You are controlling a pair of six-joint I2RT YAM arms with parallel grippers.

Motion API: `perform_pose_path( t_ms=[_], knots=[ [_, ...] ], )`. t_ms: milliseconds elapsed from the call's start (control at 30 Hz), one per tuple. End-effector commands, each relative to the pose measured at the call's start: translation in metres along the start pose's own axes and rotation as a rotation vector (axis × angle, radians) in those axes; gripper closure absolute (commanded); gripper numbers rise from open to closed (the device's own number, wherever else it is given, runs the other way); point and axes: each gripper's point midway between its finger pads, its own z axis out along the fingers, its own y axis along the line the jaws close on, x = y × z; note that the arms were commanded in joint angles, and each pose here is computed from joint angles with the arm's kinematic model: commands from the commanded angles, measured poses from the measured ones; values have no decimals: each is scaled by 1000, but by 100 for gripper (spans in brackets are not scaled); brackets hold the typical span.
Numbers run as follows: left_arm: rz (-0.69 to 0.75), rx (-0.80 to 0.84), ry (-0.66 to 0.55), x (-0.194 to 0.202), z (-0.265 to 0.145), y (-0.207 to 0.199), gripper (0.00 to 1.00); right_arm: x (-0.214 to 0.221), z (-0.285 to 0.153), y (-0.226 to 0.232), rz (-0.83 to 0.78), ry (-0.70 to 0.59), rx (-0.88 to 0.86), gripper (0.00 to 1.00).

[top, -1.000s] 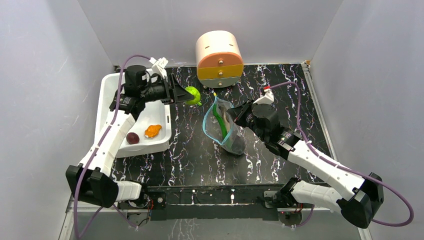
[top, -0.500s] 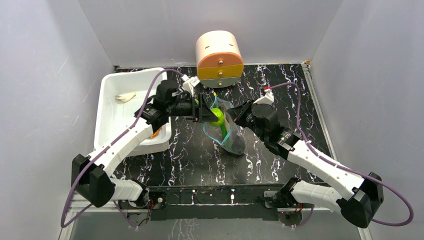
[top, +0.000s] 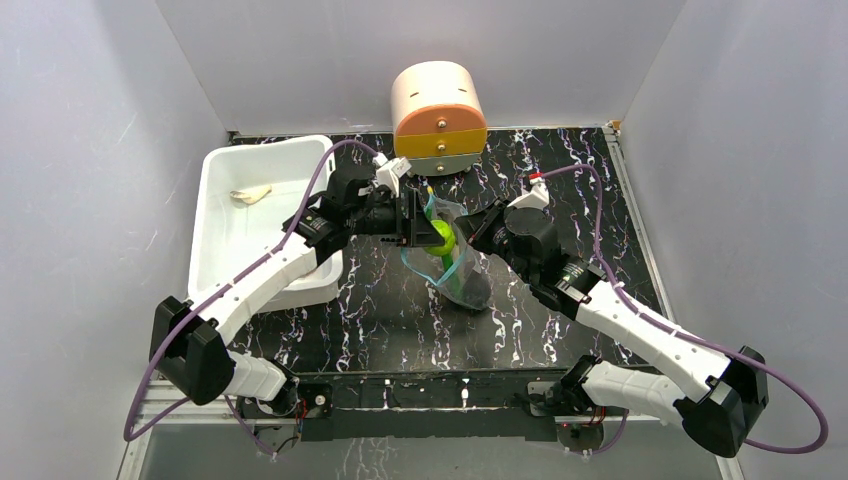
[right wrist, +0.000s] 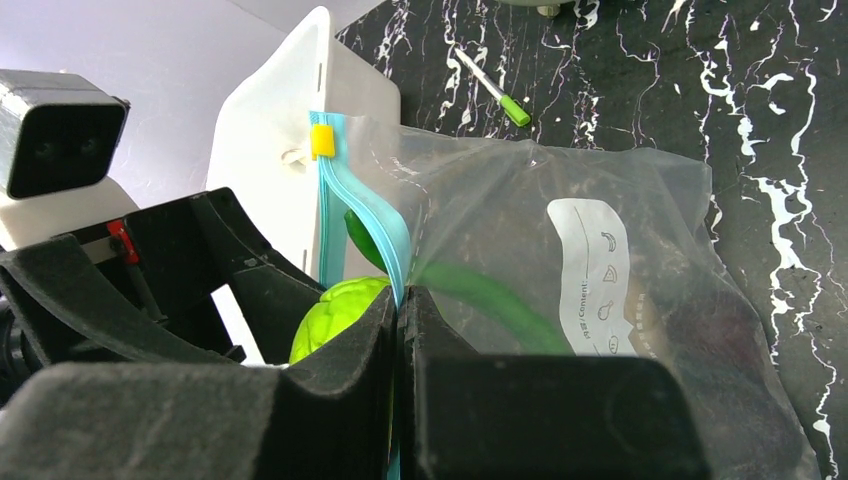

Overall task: Place the food in the zip-top bag and seal the zipper
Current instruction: Place the fake fruit in the zipper food storage bag.

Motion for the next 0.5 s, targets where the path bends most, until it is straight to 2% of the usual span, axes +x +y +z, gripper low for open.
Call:
perform_pose_path(
  t_ms=[0,133,400,467],
  knots=[
    [36,15,-24,-15,-2,-14,34,-26,-8,25,12,-85,-80,100],
    [40,-11,-38,-17,-3,-9,27,-22,-8,20,8,-79,-75,100],
    [77,-78,-53,-23,-10,-4,25,-26,-15,17,-5,-98,-76,100],
    [107,-101,-91,-32,-21,-9,25,-27,-16,16,-9,-102,-75,100]
  ],
)
